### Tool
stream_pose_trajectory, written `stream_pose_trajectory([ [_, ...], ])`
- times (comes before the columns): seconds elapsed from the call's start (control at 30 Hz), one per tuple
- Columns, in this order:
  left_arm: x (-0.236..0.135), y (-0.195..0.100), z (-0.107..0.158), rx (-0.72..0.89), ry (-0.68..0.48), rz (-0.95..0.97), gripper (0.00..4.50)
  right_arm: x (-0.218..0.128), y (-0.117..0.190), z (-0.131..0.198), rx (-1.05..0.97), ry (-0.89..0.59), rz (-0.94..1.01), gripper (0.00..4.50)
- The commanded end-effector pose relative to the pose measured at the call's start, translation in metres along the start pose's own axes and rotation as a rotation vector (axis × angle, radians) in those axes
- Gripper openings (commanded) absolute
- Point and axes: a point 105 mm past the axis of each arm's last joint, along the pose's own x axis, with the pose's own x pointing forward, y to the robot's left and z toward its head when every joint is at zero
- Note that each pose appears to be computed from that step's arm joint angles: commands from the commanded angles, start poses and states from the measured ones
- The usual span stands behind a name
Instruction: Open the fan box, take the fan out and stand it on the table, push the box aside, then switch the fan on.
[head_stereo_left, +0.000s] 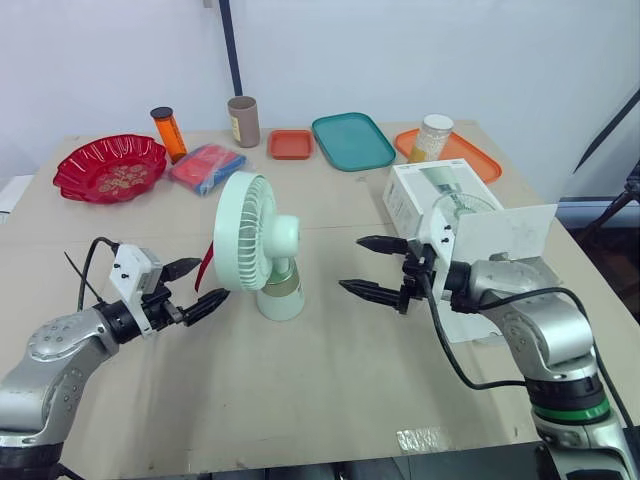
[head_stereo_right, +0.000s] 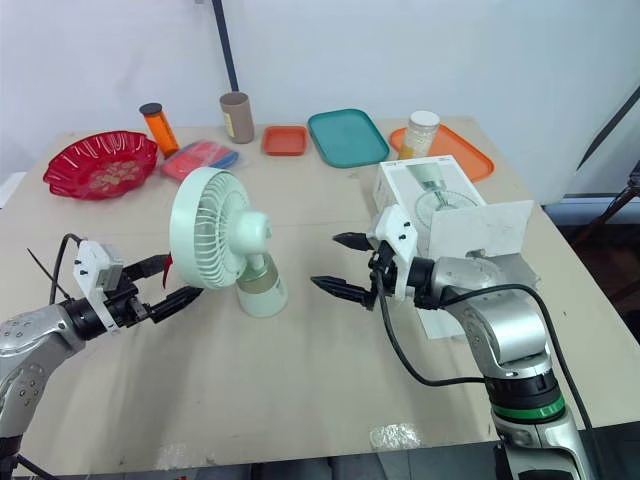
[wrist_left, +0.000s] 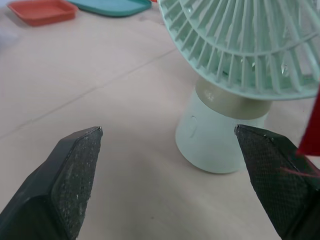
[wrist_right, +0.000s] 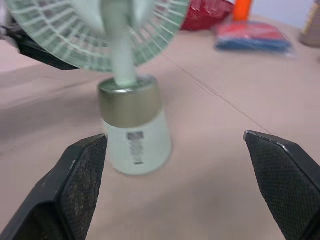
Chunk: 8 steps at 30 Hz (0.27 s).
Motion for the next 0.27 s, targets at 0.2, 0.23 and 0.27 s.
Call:
stream_pose_trajectory([
  [0.2, 0.0057, -0.0006, 0.0099, 0.018, 0.012, -0.047, 4.50, -0.0070, -0.0011, 0.0015, -0.011, -0.017, -0.074, 4.47],
  [0.23, 0.0071, -0.0020, 0.0101, 0.034, 0.015, -0.054, 4.50, -0.0073, -0.0014, 0.0010, -0.011, -0.015, -0.077, 4.47],
  [0.27, 0.0081, -0.0030, 0.0102, 0.036, 0.014, -0.058, 4.50, -0.0075, -0.0017, 0.0009, -0.011, -0.014, -0.079, 4.47],
])
